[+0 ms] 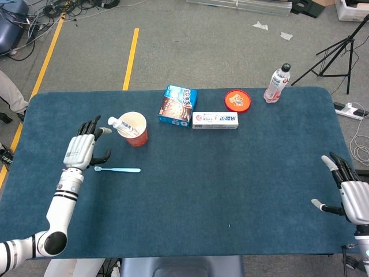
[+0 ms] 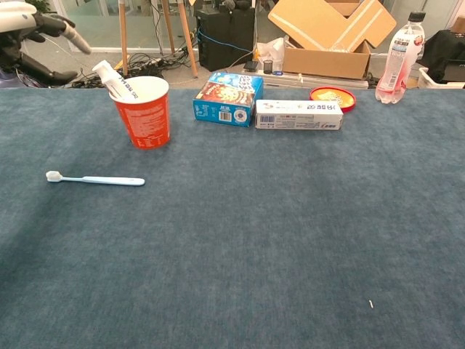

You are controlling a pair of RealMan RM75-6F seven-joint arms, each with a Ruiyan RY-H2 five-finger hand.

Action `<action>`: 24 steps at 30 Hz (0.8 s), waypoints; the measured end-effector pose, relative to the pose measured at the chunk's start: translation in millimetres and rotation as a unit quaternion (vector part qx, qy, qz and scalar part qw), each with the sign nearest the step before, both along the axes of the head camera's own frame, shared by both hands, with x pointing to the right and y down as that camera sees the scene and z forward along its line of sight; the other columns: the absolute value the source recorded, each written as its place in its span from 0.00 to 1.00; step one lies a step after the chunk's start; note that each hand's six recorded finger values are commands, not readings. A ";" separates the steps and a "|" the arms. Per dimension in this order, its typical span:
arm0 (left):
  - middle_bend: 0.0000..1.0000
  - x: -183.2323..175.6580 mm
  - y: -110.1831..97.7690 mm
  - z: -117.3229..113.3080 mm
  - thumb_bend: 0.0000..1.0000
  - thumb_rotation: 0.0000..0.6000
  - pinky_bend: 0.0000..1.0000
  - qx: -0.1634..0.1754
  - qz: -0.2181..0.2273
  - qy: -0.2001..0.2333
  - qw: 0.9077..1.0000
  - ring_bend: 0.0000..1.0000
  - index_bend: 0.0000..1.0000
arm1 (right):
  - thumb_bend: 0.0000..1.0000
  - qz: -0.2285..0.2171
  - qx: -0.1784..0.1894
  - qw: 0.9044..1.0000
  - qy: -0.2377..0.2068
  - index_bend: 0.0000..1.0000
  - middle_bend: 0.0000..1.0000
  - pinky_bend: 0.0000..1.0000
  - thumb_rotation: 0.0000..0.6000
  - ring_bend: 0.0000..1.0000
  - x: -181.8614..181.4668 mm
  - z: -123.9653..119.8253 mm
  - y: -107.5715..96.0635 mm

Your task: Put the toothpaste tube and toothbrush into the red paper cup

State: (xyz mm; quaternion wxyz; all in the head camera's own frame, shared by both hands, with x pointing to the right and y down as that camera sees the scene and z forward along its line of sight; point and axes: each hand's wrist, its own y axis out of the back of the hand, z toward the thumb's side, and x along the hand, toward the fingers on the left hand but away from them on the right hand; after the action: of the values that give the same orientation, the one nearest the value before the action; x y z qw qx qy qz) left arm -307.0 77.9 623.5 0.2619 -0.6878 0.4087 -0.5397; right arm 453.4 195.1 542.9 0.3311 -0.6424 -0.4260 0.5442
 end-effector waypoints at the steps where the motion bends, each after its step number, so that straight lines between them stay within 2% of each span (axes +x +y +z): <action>1: 0.00 -1.2 4.0 0.9 0.38 1.00 0.00 -0.004 0.008 -0.008 1.000 0.00 0.39 | 0.00 0.001 0.000 1.000 0.000 0.00 0.00 0.24 1.00 0.00 0.3 -0.3 -0.1; 6: 0.00 -6.1 20.7 9.1 0.37 1.00 0.00 -0.018 0.046 -0.054 0.997 0.00 0.44 | 0.00 0.004 0.004 1.000 0.000 0.00 0.00 0.24 1.00 0.00 2.1 -2.6 -0.3; 12: 0.00 -5.0 31.5 27.1 0.37 1.00 0.00 -0.042 0.064 -0.073 0.994 0.00 0.45 | 0.00 0.009 0.006 1.000 -0.001 0.00 0.00 0.24 1.00 0.00 5.0 -4.6 -1.2; 18: 0.00 -1.1 39.7 48.9 0.31 1.00 0.00 -0.061 0.081 -0.090 0.991 0.00 0.42 | 0.00 0.014 0.009 1.000 -0.002 0.00 0.00 0.24 1.00 0.00 7.5 -6.2 -2.0; 22: 0.00 0.3 43.8 62.9 0.22 1.00 0.00 -0.074 0.087 -0.098 0.989 0.00 0.38 | 0.00 0.016 0.010 1.000 -0.002 0.00 0.00 0.24 1.00 0.00 8.8 -6.7 -2.6; 24: 0.00 -0.4 46.2 70.7 0.21 1.00 0.00 -0.083 0.090 -0.103 0.987 0.00 0.38 | 0.00 0.017 0.010 1.000 -0.003 0.00 0.00 0.24 1.00 0.00 9.5 -6.6 -3.0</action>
State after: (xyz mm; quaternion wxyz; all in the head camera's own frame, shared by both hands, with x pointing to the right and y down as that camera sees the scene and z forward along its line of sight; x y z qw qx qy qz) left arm -307.3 124.1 694.2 0.2922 -0.6815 0.2699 -0.6143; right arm 462.9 192.1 536.2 0.3273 -0.6331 -0.4433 0.5437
